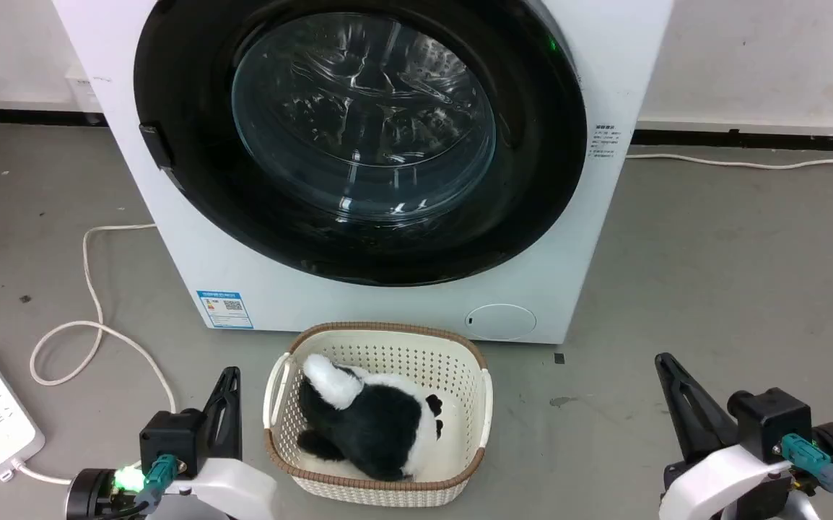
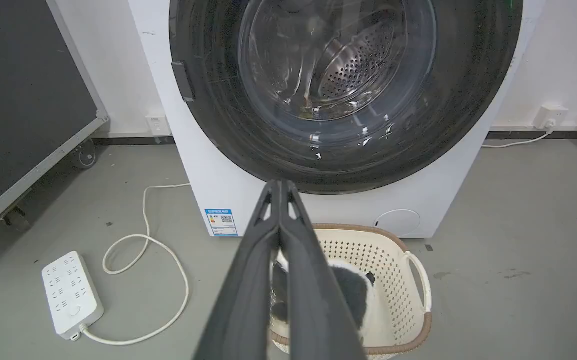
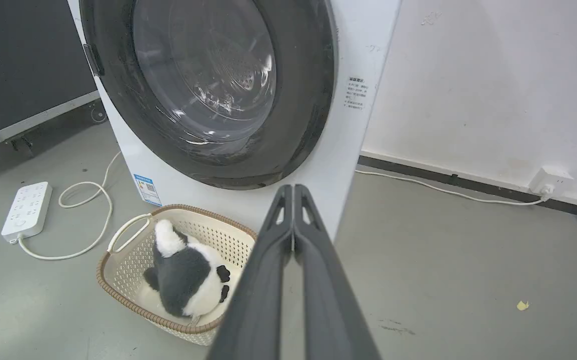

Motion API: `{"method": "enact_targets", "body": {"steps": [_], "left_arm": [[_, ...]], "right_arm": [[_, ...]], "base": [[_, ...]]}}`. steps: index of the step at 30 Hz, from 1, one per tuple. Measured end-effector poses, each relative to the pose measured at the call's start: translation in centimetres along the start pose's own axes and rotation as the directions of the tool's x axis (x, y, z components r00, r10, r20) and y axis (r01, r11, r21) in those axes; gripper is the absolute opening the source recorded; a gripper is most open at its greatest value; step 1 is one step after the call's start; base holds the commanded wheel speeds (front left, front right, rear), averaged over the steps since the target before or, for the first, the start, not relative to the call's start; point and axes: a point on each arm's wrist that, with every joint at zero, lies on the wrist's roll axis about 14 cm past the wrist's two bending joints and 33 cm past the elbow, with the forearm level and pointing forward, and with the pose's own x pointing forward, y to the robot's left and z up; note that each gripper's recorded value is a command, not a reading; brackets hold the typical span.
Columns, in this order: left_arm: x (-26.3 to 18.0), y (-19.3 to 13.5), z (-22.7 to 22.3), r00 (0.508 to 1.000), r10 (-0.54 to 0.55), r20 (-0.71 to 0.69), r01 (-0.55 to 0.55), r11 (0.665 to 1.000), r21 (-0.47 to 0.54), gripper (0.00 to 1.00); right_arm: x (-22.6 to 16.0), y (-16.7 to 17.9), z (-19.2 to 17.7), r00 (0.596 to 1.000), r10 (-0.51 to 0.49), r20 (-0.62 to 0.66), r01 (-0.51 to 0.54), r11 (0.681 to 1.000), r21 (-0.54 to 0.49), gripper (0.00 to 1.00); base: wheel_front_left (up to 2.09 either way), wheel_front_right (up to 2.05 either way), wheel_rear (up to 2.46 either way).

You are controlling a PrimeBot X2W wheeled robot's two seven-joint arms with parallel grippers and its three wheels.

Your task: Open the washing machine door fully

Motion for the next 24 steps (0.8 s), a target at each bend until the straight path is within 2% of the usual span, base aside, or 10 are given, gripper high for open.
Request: {"method": "enact_targets", "body": {"steps": [24], "left_arm": [[0.0, 0.0, 0.0, 1.0, 0.0, 0.0, 0.0, 1.0, 0.0, 0.0]], "right_arm": [[0.0, 0.0, 0.0, 1.0, 0.0, 0.0, 0.0, 1.0, 0.0, 0.0]], "base": [[0.0, 0.0, 0.0]]}}
